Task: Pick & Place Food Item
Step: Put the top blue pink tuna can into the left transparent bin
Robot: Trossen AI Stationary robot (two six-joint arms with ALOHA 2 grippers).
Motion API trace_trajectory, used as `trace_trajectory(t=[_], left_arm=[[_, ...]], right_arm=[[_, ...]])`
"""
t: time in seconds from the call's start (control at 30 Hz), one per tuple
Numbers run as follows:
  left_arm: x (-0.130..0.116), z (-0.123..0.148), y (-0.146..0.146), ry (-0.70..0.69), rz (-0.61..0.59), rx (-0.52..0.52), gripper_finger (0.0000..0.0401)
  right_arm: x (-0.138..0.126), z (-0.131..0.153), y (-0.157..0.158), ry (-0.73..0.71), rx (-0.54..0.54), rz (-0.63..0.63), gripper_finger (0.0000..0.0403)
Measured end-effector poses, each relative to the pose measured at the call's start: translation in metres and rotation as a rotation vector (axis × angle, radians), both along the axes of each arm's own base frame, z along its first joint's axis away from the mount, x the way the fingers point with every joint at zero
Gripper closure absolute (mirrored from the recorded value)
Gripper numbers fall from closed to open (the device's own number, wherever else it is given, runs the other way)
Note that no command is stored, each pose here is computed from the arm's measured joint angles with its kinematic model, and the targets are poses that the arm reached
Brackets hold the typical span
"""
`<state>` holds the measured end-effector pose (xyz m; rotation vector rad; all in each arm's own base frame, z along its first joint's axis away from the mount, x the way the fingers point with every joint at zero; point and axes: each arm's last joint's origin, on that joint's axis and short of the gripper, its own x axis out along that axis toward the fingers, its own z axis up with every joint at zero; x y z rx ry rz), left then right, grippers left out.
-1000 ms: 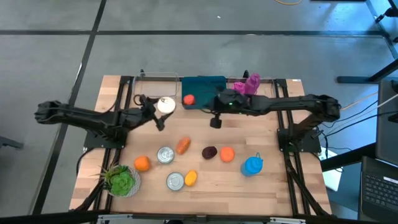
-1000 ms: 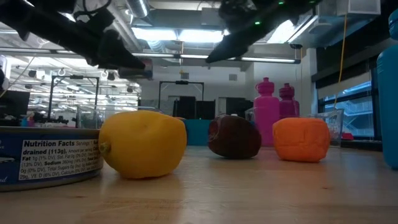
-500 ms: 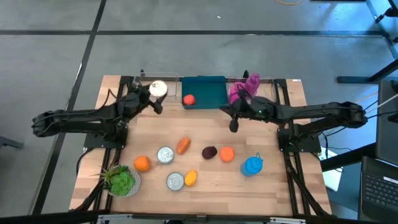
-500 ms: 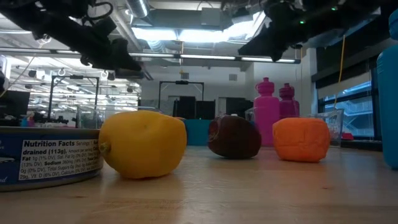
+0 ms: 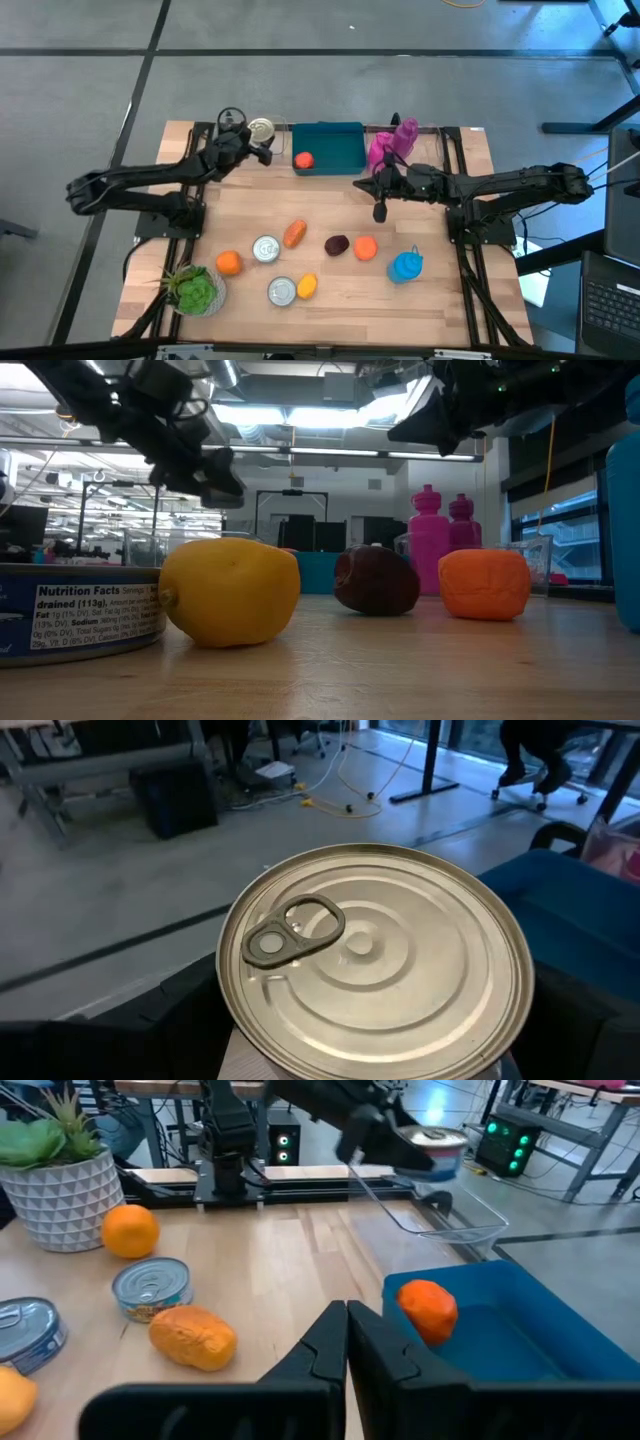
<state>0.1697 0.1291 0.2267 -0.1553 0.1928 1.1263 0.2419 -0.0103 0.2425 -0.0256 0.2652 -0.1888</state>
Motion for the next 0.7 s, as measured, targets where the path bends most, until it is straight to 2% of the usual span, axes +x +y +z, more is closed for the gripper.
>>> trace_trajectory(t=[0.27, 0.7], left_arm=[[0.016, -0.022, 0.02, 0.032, 0.053, -0.066, 0.0054], [0.044, -0.032, 0.043, 0.063, 0.116, -0.1, 0.0054]], right_arm=[[0.0, 0.0, 0.002, 0.002, -0.001, 0.008, 0.0392], [0.0, -0.001, 0.002, 0.009, -0.001, 0.008, 0.0392]])
